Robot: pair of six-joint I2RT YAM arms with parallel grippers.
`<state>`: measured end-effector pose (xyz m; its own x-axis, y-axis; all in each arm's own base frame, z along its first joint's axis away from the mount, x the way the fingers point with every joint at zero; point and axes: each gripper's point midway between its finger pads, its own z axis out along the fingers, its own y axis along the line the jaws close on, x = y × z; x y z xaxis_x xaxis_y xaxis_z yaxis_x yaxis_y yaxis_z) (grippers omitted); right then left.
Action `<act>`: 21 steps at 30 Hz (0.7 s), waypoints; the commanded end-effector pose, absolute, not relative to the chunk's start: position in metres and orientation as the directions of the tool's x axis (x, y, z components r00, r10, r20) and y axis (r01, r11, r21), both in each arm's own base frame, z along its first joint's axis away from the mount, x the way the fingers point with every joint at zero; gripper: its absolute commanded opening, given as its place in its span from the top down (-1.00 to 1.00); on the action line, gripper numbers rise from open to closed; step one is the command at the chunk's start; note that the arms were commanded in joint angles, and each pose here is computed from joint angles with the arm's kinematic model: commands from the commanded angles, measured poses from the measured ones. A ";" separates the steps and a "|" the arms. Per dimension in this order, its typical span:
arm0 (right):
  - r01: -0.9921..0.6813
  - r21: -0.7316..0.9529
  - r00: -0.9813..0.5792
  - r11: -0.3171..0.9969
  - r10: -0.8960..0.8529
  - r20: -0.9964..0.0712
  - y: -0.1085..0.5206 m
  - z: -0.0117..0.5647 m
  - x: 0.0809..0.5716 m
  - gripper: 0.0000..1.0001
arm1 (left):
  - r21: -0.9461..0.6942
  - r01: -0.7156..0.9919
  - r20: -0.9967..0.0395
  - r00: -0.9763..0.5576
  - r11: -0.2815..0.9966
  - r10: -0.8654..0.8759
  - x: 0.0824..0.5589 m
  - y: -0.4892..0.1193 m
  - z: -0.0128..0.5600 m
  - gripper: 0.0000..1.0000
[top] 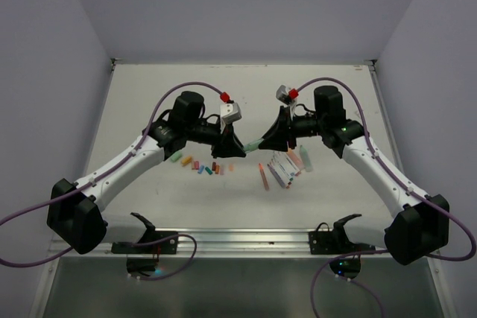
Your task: Open the pen caps
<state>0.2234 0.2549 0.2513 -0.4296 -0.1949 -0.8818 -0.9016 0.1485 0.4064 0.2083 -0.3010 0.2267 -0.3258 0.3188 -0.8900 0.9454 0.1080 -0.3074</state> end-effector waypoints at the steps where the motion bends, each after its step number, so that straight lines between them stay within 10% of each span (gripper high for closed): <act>1: -0.930 0.357 -0.366 0.086 -0.165 -0.916 0.260 0.273 0.222 0.39 | -0.300 0.950 -0.904 -0.310 0.080 0.295 0.207 -0.302 0.235 1.00; 8: -0.931 0.355 -0.365 0.085 -0.173 -0.915 0.259 0.271 0.220 1.00 | -0.301 0.951 -0.905 -0.310 0.077 0.293 0.206 -0.302 0.236 1.00; 21: -0.942 0.260 -0.302 0.213 -0.201 -0.932 0.235 0.269 0.214 1.00 | -0.290 0.950 -0.907 -0.312 0.118 0.282 0.218 -0.277 0.235 1.00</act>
<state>0.2142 0.2492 0.2626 -0.3431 -0.2002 -0.9177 -0.9364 0.1500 0.3173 0.2069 -0.2971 0.2353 -0.2952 0.2905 -0.9102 0.9544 0.0460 -0.2949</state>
